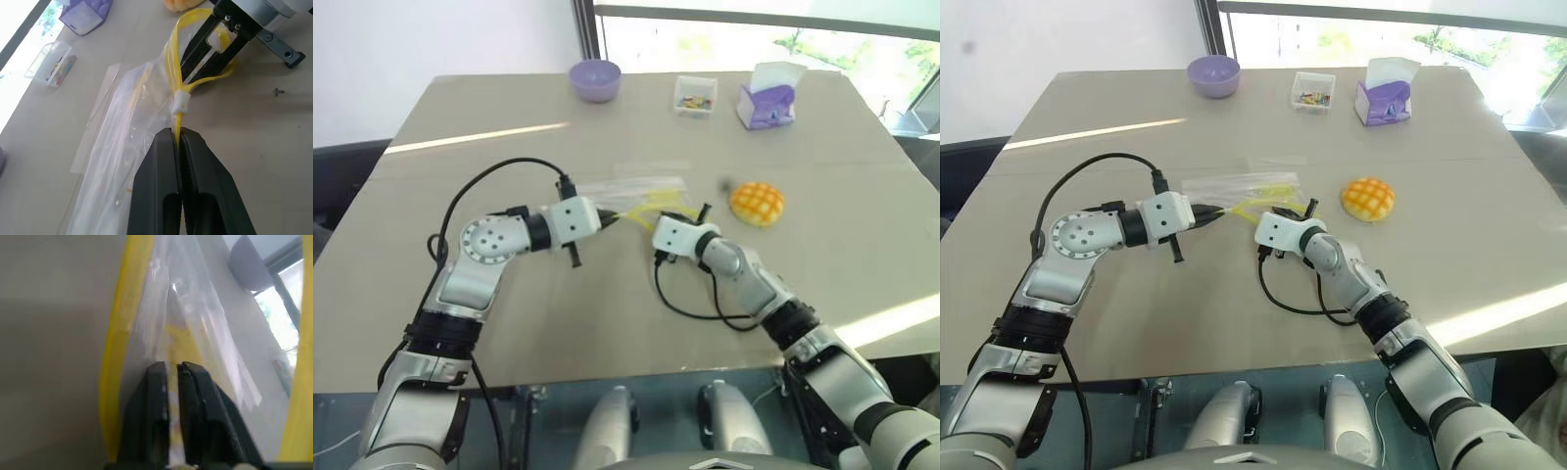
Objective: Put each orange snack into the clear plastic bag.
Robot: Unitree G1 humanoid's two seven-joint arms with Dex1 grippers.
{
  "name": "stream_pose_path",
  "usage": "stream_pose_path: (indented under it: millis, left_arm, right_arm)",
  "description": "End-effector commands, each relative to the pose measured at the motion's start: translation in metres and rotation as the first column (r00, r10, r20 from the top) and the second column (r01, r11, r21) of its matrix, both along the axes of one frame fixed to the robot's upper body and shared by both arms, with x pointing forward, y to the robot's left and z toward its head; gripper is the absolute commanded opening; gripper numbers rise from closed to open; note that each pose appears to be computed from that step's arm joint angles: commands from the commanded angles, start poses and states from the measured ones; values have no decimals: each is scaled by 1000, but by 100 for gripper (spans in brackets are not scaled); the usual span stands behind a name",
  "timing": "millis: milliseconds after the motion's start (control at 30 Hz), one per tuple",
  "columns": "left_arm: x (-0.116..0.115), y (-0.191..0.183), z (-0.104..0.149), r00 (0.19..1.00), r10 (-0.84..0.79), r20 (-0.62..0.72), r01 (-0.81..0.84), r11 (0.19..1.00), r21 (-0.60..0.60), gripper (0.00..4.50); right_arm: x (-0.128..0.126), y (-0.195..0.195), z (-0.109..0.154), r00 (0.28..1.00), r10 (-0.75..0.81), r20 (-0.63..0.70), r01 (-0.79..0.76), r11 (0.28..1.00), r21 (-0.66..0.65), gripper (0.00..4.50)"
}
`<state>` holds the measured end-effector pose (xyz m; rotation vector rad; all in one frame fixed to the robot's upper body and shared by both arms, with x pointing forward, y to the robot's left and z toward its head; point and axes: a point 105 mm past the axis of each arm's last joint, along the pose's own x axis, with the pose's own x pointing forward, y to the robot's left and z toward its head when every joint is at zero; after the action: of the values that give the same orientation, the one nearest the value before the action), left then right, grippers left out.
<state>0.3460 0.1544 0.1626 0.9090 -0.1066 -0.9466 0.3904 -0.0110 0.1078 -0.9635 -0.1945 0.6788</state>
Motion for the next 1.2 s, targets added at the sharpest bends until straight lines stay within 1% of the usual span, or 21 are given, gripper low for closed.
stream_pose_path:
  millis: [33,67,133,167,200,333,400,467,567,633,700,733,833,867,967,1033,1067,1133,1200]
  left_arm:
    - [0,2,7,1000,10,26,-10,1000,0,0]
    - [0,2,7,1000,11,25,-11,1000,-1,0]
    - [1,3,7,1000,18,23,-18,1000,-4,0]
    - [1,3,7,1000,22,21,-22,1000,-7,0]
    - [2,3,7,999,28,19,-28,1000,-11,0]
    - [5,4,8,999,52,8,-52,998,-27,0]
    - [6,4,8,998,64,-1,-64,997,-36,0]
    - [8,4,8,997,73,-5,-73,997,-40,0]
    - [10,3,9,996,89,-14,-90,995,-53,0]
    - [11,2,10,996,91,-15,-92,994,-55,0]
    - [11,2,10,996,92,-15,-93,994,-56,0]
    - [11,2,10,996,92,-15,-93,994,-56,0]
    - [12,1,12,996,91,-14,-91,994,-59,0]
    - [12,1,12,996,90,-15,-91,994,-60,0]
    - [13,0,14,996,88,-17,-89,994,-69,0]
    - [14,-1,15,996,88,-20,-89,993,-74,0]
    - [14,-2,16,996,90,-24,-92,992,-82,0]
    - [15,-2,17,995,92,-31,-95,991,-91,0]
    - [15,-2,18,995,92,-35,-95,991,-92,0]
  right_arm:
    - [-2,1,5,1000,14,16,-14,1000,-8,223]
    - [-3,0,5,1000,15,15,-15,1000,-13,287]
    - [-5,-1,8,1000,14,16,-14,1000,-8,355]
    - [-6,-3,11,1000,9,30,-9,1000,-1,407]
    - [-7,-4,16,1000,6,31,-6,1000,21,444]
    - [-16,-12,34,999,25,48,-28,997,74,444]
    - [-23,-20,41,998,41,45,-45,996,80,444]
    - [-29,-28,48,999,46,24,-49,991,125,444]
    - [-41,-44,63,998,54,7,-55,973,226,444]
    - [-45,-57,75,999,22,-29,-11,939,344,444]
    - [-47,-68,77,998,-7,-54,27,925,378,444]
    - [-48,-72,77,998,-11,-66,35,925,379,444]
    - [-39,-124,60,963,-243,-116,269,875,402,444]
    - [-37,-135,56,947,-291,-137,321,849,419,444]
    - [-30,-154,41,902,-356,-246,433,752,497,444]
    - [-23,-165,29,870,-395,-295,493,703,512,444]
    - [-20,-169,25,858,-412,-307,514,687,515,444]
    - [-14,-171,16,850,-414,-327,527,682,507,444]
    - [-8,-170,11,843,-396,-364,538,654,532,444]
